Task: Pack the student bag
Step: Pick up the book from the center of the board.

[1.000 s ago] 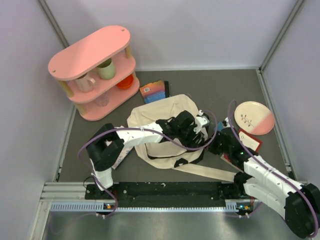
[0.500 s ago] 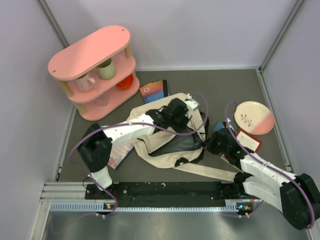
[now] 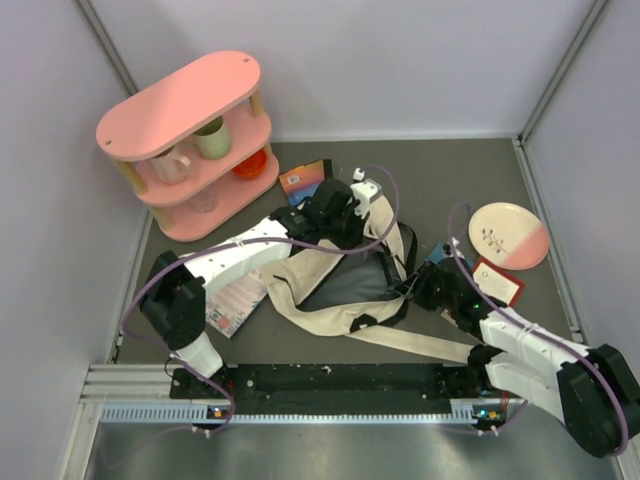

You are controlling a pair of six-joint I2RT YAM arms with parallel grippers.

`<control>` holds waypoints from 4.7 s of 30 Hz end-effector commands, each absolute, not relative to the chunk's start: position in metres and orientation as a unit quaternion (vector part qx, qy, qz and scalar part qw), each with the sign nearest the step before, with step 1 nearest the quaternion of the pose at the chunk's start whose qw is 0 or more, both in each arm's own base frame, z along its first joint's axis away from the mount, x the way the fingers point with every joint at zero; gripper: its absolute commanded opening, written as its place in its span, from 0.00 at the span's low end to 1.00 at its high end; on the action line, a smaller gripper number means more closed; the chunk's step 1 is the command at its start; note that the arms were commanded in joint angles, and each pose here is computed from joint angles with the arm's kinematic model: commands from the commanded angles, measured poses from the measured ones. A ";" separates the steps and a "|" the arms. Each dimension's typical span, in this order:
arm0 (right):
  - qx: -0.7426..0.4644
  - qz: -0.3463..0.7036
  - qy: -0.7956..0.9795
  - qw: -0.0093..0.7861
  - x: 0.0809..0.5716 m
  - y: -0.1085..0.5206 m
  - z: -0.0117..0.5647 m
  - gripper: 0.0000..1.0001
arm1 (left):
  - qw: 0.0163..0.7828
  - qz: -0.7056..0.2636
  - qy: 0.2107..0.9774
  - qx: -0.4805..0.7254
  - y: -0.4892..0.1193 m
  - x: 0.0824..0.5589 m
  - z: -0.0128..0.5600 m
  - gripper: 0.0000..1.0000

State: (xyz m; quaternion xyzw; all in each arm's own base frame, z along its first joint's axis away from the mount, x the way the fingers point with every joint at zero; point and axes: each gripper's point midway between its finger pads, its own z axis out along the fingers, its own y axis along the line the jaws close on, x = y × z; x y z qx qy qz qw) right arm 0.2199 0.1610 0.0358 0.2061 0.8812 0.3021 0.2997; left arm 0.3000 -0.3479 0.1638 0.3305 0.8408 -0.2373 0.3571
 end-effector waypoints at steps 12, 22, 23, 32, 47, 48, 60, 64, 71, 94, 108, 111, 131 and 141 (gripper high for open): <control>0.272 0.116 0.858 0.420 0.235 0.070 0.128 0.92 | 0.381 -0.330 0.802 0.321 -0.369 0.296 0.211 0.99; 0.397 0.077 0.832 0.380 0.235 -0.007 0.133 0.99 | 0.407 -0.410 0.755 0.309 -0.390 0.285 0.255 0.99; 0.408 0.065 0.831 0.372 0.229 -0.013 0.131 0.99 | 0.394 -0.439 0.741 0.319 -0.398 0.276 0.260 0.99; 0.567 -0.048 0.767 0.297 0.170 -0.071 0.097 0.99 | 0.302 -0.502 0.723 0.366 -0.495 0.244 0.225 0.99; 0.572 -0.006 0.789 0.227 0.170 -0.052 0.030 0.99 | 0.205 -0.542 0.727 0.368 -0.540 0.202 0.157 0.99; 0.557 0.009 0.800 0.224 0.173 -0.047 0.028 0.99 | 0.203 -0.541 0.729 0.368 -0.540 0.201 0.154 0.99; 0.426 0.188 0.853 0.237 0.197 0.012 0.021 0.91 | 0.209 -0.477 0.768 0.372 -0.542 0.223 0.119 0.99; 0.421 0.201 0.853 0.236 0.197 0.017 0.020 0.91 | 0.204 -0.429 0.806 0.352 -0.537 0.237 0.091 0.99; 0.447 0.173 0.845 0.238 0.197 0.006 0.019 0.94 | 0.245 -0.399 0.814 0.344 -0.538 0.269 0.095 0.99; 0.481 0.152 0.819 0.274 0.216 -0.012 0.027 0.94 | 0.155 -0.453 0.805 0.350 -0.549 0.256 0.055 0.98; 0.458 0.198 0.827 0.258 0.221 0.004 0.018 0.79 | 0.087 -0.553 0.743 0.366 -0.559 0.220 0.083 0.75; 0.454 0.205 0.825 0.267 0.220 0.007 0.021 0.78 | 0.088 -0.576 0.727 0.363 -0.565 0.219 0.096 0.65; 0.456 0.196 0.823 0.278 0.216 0.005 0.029 0.80 | 0.109 -0.535 0.770 0.330 -0.556 0.239 0.094 0.00; 0.431 0.151 0.805 0.378 0.221 -0.019 0.123 0.96 | 0.200 -0.572 0.709 0.360 -0.547 0.242 0.220 0.00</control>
